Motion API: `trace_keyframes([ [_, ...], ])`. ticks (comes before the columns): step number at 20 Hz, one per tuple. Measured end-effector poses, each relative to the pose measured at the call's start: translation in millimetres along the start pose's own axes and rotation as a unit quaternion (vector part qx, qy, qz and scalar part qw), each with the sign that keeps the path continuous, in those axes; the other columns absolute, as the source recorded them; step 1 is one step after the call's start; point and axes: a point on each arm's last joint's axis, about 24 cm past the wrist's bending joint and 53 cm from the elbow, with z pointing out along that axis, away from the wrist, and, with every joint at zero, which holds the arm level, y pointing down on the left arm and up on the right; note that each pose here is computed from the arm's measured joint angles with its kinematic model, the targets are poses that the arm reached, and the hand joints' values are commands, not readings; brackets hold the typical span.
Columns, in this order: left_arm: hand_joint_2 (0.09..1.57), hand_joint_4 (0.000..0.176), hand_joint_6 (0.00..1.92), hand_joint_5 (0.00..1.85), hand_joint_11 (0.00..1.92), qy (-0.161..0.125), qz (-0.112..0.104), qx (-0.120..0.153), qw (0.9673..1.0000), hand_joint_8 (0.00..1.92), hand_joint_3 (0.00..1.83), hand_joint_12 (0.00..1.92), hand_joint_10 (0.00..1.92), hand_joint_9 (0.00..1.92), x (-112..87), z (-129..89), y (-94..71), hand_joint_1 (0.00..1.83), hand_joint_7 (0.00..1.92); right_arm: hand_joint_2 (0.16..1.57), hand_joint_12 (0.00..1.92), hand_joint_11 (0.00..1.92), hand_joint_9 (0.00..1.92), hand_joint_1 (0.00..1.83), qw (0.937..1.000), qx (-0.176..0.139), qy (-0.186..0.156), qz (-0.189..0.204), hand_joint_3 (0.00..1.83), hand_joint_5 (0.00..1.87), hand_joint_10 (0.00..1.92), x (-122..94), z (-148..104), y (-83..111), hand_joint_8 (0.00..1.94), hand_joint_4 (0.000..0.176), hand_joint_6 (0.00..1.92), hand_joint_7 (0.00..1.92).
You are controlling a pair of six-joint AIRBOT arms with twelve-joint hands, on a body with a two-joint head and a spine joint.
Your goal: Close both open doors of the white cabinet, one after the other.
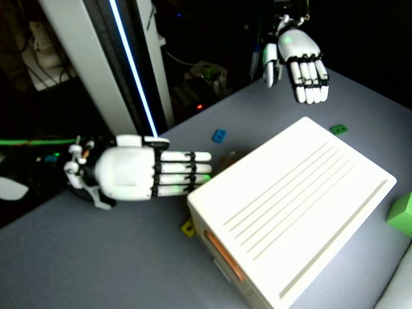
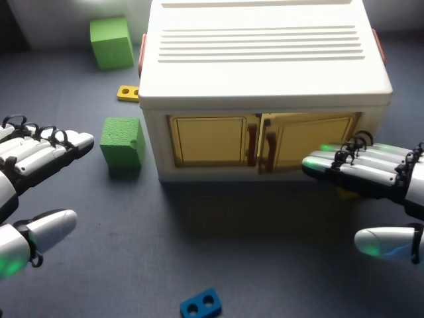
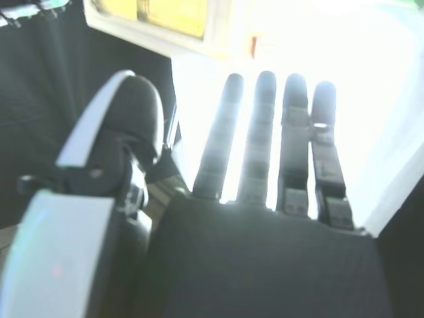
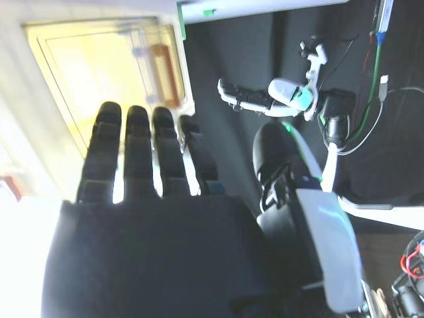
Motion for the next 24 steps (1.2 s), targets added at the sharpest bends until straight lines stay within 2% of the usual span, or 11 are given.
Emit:
trace_keyframes([
  [5,1.5,0.0,0.0,0.13,0.01,0.001,0.0,0.0,1.0,0.01,0.0,0.67,0.01,0.23,0.6,-0.4,0.1,0.0,0.2,1.56,0.0,0.0,0.0,0.0,0.9999,-0.011,-0.005,0.003,0.0,0.01,0.0,0.7,8.9,3.5,0.0,0.0,0.0,0.0],
  [8,1.5,0.0,0.0,0.12,0.0,0.002,0.0,0.0,1.0,0.0,0.0,0.57,0.0,0.18,1.5,-0.8,0.0,0.0,0.17,1.55,0.0,0.01,0.0,0.0,0.9999,-0.012,-0.005,0.004,0.0,0.0,0.0,0.3,8.9,3.4,0.0,0.0,0.0,0.0],
  [11,1.5,0.0,0.0,0.12,0.0,0.001,-0.002,-0.001,1.0,0.0,0.0,0.63,0.0,0.19,1.7,-1.3,-0.4,0.0,0.17,1.55,0.0,0.0,0.0,0.0,0.9998,-0.013,0.0,0.013,0.0,0.0,0.0,1.7,7.6,6.4,0.0,0.0,0.0,0.0],
  [14,1.48,0.0,0.0,0.1,0.0,-0.001,-0.002,-0.001,1.0,0.0,0.0,0.62,0.0,0.17,1.3,-3.9,-0.4,0.0,0.15,1.55,0.02,0.04,0.0,0.0,0.9994,-0.022,-0.003,0.026,0.0,0.0,0.0,-0.7,2.6,13.0,0.0,0.0,0.0,0.0],
  [16,1.49,0.0,0.01,0.12,0.0,-0.004,-0.003,-0.004,1.0,0.0,0.0,0.62,0.0,0.15,0.7,-7.3,0.9,0.0,0.13,1.54,0.03,0.07,0.01,0.0,0.9993,-0.011,0.002,0.036,0.0,0.05,0.0,-5.6,-13.5,11.3,0.01,0.0,0.02,0.03],
  [17,1.48,0.0,0.0,0.11,0.0,-0.008,-0.004,-0.008,0.9999,0.0,0.0,0.59,0.0,0.13,-1.0,-7.9,3.2,0.0,0.11,1.51,0.04,0.09,0.03,0.0,0.9992,-0.004,-0.006,0.041,0.0,0.06,0.01,-13.0,-22.3,8.2,0.01,0.0,0.02,0.05],
  [19,1.48,0.0,0.0,0.1,0.0,-0.018,-0.005,-0.009,0.9998,0.0,0.0,0.56,0.0,0.12,-5.8,-8.4,3.9,0.0,0.1,1.52,0.04,0.1,0.04,0.0,0.9973,0.02,-0.046,0.054,0.0,0.07,0.01,-34.5,-45.2,0.3,0.02,0.0,0.01,0.07],
  [21,1.49,0.0,0.0,0.1,0.0,-0.021,-0.005,-0.007,0.9998,0.0,0.0,0.5,0.0,0.08,-7.1,-8.4,2.7,0.0,0.04,1.5,0.01,0.03,0.02,0.0,0.9966,0.037,-0.054,0.05,0.0,0.06,0.0,-43.2,-65.5,-2.1,0.0,0.0,0.01,0.04],
  [23,1.53,0.0,0.0,0.07,0.0,-0.025,-0.005,-0.005,0.9997,0.0,0.01,0.45,0.0,0.05,-9.3,-8.5,1.9,0.0,0.01,1.51,0.03,0.07,0.04,0.0,0.9948,0.049,-0.073,0.052,0.0,0.08,0.01,-52.2,-80.7,-4.3,0.01,0.0,0.01,0.05],
  [24,1.54,0.0,0.0,0.05,0.0,-0.029,-0.005,-0.005,0.9995,0.0,0.01,0.39,0.0,0.04,-11.1,-8.6,1.8,0.0,0.0,1.52,0.03,0.08,0.03,0.0,0.9937,0.058,-0.086,0.04,0.0,0.06,0.0,-59.1,-89.7,-6.5,0.0,0.0,0.0,0.03],
])
